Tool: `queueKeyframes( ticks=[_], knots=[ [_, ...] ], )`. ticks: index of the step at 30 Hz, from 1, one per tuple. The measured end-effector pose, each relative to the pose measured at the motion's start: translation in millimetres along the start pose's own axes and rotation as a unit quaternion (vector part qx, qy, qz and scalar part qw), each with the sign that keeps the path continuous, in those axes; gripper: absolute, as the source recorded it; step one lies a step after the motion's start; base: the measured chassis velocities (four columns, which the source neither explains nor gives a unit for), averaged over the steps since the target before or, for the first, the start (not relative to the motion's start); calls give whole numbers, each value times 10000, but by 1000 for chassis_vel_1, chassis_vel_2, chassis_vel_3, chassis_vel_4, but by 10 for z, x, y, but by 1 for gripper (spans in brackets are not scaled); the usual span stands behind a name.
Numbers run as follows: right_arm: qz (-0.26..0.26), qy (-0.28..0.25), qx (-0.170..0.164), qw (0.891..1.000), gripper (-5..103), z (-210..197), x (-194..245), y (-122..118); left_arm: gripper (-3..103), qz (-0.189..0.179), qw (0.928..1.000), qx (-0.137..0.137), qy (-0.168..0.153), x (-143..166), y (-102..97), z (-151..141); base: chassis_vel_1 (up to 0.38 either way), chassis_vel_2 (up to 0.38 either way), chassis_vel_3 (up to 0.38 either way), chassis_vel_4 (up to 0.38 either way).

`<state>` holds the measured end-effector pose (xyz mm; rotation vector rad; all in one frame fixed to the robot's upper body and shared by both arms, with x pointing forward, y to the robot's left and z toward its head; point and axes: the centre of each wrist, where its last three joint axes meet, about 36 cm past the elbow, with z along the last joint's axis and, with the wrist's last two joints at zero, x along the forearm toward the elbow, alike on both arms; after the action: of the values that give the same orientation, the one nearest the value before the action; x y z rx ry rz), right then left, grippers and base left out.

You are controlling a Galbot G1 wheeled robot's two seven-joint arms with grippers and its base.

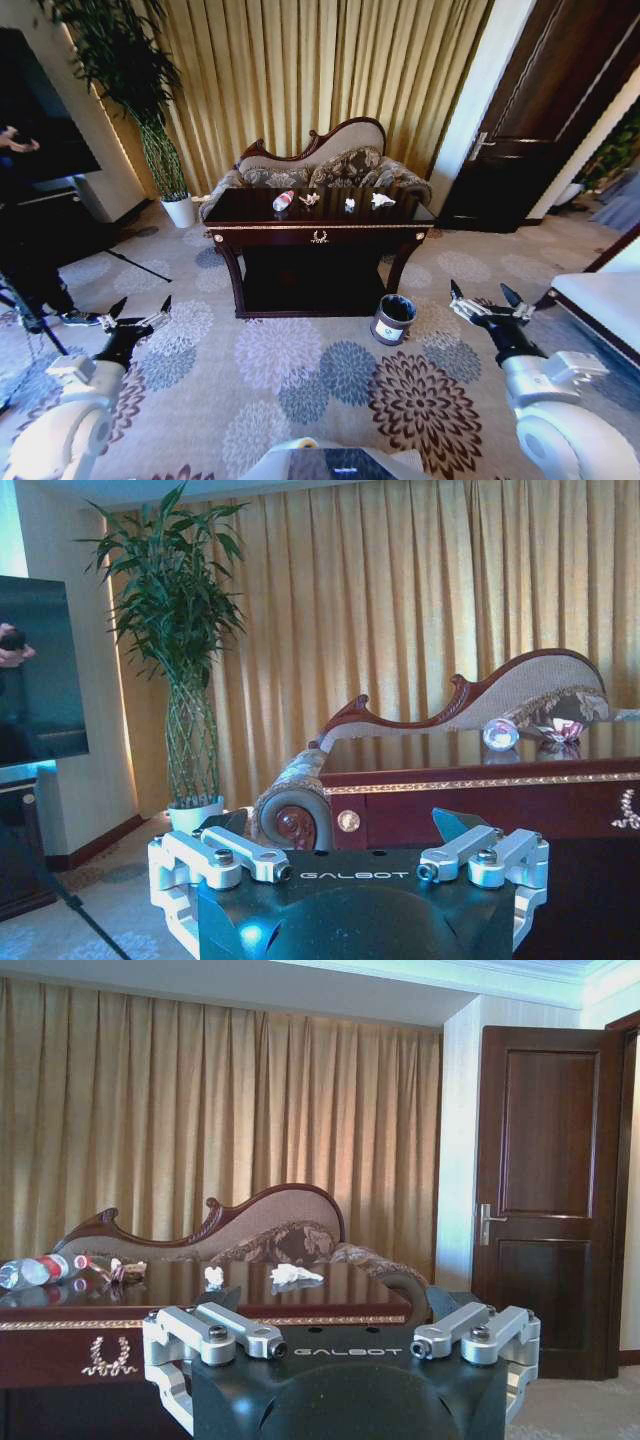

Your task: Move to the front of the table and place the trash on the table into the trash bin.

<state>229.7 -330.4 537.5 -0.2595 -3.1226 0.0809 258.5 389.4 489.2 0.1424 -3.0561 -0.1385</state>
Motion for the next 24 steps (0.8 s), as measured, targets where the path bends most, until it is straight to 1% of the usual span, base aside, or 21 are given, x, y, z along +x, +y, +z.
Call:
queueKeyframes(
  ticks=[17, 24],
  knots=[
    [8, 4, 12, 10000, 100, 4, 7, 3, 100, 18, 10000, 23, 7, -7, -5, 31, -186, 179, 190, -179],
    [11, 2, 13, 10000, 100, 4, 9, 5, 100, 20, 10000, 23, 4, -9, -1, 42, -205, 212, 188, -226]
  ],
)
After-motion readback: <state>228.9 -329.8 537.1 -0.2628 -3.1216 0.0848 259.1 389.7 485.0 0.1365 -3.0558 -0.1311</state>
